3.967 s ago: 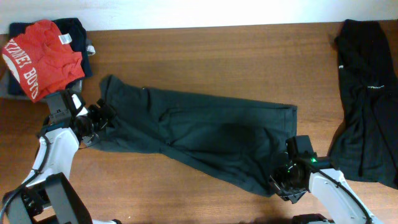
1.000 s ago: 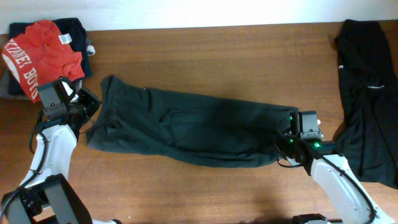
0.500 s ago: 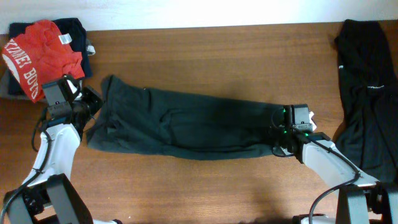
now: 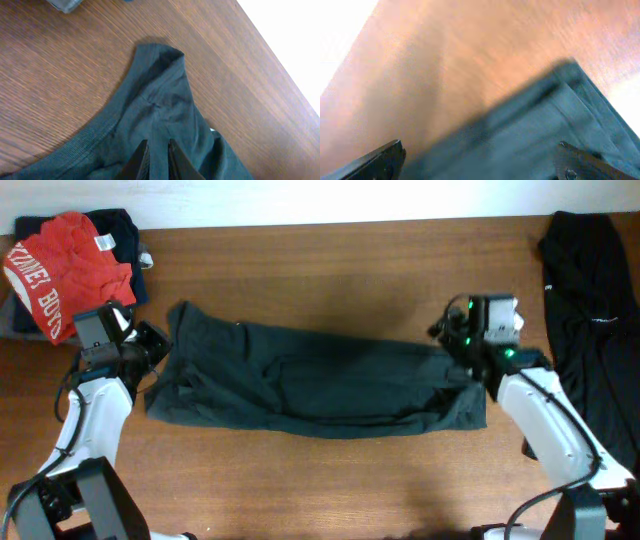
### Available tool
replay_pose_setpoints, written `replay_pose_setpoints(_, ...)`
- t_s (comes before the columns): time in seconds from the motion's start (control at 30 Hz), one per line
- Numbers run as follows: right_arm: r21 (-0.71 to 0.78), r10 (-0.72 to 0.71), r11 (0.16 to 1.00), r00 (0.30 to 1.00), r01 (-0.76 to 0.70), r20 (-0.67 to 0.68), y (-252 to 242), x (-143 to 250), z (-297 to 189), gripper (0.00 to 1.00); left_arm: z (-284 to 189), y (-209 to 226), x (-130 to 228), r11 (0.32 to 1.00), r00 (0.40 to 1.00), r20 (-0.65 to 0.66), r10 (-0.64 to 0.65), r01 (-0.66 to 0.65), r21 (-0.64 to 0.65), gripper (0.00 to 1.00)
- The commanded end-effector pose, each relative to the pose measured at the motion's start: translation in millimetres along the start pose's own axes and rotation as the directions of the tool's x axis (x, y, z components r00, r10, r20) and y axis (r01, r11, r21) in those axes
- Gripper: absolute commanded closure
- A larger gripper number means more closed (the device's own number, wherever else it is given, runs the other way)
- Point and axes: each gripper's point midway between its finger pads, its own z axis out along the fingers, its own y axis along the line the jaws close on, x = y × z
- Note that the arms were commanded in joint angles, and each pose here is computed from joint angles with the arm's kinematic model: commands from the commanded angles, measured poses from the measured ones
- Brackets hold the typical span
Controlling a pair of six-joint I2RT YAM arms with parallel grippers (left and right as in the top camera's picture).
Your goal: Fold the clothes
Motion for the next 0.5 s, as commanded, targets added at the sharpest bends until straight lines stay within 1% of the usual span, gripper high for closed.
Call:
replay_pose_setpoints(0.0, -0.023, -0.01, 1.0, 0.998, 0.012, 0.058, 14.2, -21.3, -10.7, 0.01, 3.4, -3.5, -1.6, 0.999, 0.999, 0.001, 0.036, -0.036, 0.0, 0.81)
replay_pose_setpoints(0.07, -0.024, -0.048, 0.998, 0.997, 0.05, 0.061, 15.5, -22.3, -11.4, 0.01, 3.3, -3.7, -1.5, 0.999, 0.999, 0.0, 0.036, -0.036, 0.001, 0.76)
replay_pose_setpoints(0.13, -0.004, -0.09, 0.996, 0.995, 0.09, 0.044, 10.8, -18.3, -11.1, 0.01, 3.1, -4.6, -1.3, 0.999, 0.999, -0.001, 0.045, -0.045, 0.006, 0.67)
replay_pose_setpoints(0.17, 0.01, -0.091, 0.996, 0.995, 0.091, 0.029, 7.0, -15.0, -11.5, 0.01, 2.1, -7.5, -0.9, 0.998, 0.998, -0.004, 0.067, -0.067, 0.02, 0.6)
replay_pose_setpoints(0.27, 0.046, -0.091, 0.995, 0.996, 0.092, -0.022, -2.4, -7.3, -22.4, 0.01, -11.6, -22.1, -2.7, 0.986, 0.988, 0.006, 0.153, -0.154, 0.065, 0.44)
replay_pose_setpoints(0.3, 0.053, -0.085, 0.995, 0.996, 0.087, -0.038, -3.1, -9.3, -35.0, 0.01, -27.3, -29.7, -6.2, 0.981, 0.983, 0.016, 0.182, -0.183, 0.06, 0.43)
replay_pose_setpoints(0.37, 0.061, -0.077, 0.995, 0.996, 0.079, -0.041, -3.4, -15.2, -50.3, 0.01, -42.8, -34.3, -6.0, 0.981, 0.982, 0.005, 0.189, -0.189, 0.032, 0.39)
replay_pose_setpoints(0.4, 0.07, -0.068, 0.995, 0.997, 0.071, -0.043, -4.1, -20.4, -64.5, 0.01, -55.8, -37.6, 1.8, 0.982, 0.981, -0.037, 0.188, -0.188, 0.013, 0.39)
replay_pose_setpoints(0.47, 0.075, -0.064, 0.995, 0.997, 0.068, -0.049, -4.2, -22.2, -74.6, 0.01, -63.4, -37.0, 18.1, 0.983, 0.977, -0.107, 0.183, -0.184, -0.003, 0.37)
